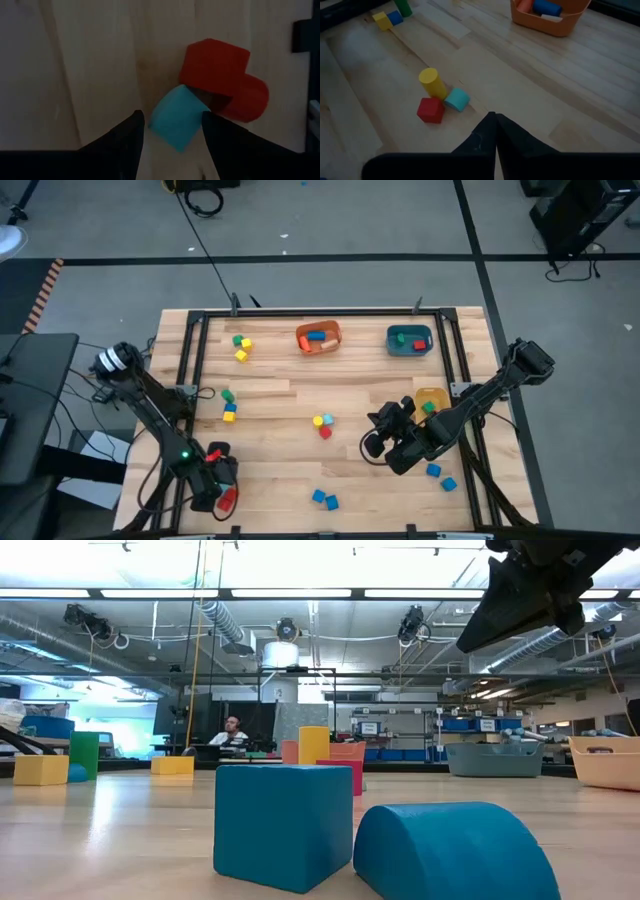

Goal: Sort blocks by size
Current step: Put the light blue half circle block into the blue bin

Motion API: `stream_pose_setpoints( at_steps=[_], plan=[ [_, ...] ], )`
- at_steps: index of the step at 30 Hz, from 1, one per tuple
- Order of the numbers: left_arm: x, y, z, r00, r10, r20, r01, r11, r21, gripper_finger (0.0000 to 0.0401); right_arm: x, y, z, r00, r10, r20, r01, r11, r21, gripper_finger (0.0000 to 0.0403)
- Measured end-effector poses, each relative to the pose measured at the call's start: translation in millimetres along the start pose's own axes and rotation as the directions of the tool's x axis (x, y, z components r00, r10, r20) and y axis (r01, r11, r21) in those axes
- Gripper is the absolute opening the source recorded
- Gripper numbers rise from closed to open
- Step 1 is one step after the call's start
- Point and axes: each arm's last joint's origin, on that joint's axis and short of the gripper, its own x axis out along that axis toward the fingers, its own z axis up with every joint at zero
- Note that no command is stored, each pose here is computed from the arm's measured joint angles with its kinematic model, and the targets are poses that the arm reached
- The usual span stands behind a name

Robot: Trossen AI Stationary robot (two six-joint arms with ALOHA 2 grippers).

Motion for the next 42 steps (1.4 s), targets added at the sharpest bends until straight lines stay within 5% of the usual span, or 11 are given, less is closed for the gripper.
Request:
stream_pose_setpoints(
  at_steps=[17, 26, 31, 42],
  plan=[
    [14, -3, 1, 1.0, 0.005, -0.022, -0.004, 1.0, 0.027, 0.0207, 0, 0, 0, 1.0, 0.001, -0.001, -0.001, 1.0, 0.001, 0.0023],
    [15, -2, 1, 1.0, 0.02, -0.011, -0.02, 0.999, 0.034, 0.0146, 0, 0, 0, 1.0, 0.001, -0.001, -0.001, 1.0, 0.0, 0.0023],
    [15, -2, 1, 1.0, 0.027, -0.009, -0.027, 0.998, 0.056, 0.0146, 0, 0, 0, 1.0, 0.001, -0.001, -0.001, 1.0, 0.001, 0.0033],
    [12, 14, -1, 0.978, 0.206, -0.012, -0.206, 0.978, 0.041, 0.0146, 0, 0, 0, 1.0, -0.001, 0.006, 0.001, 1.0, 0.0, 0.0018]
  ],
)
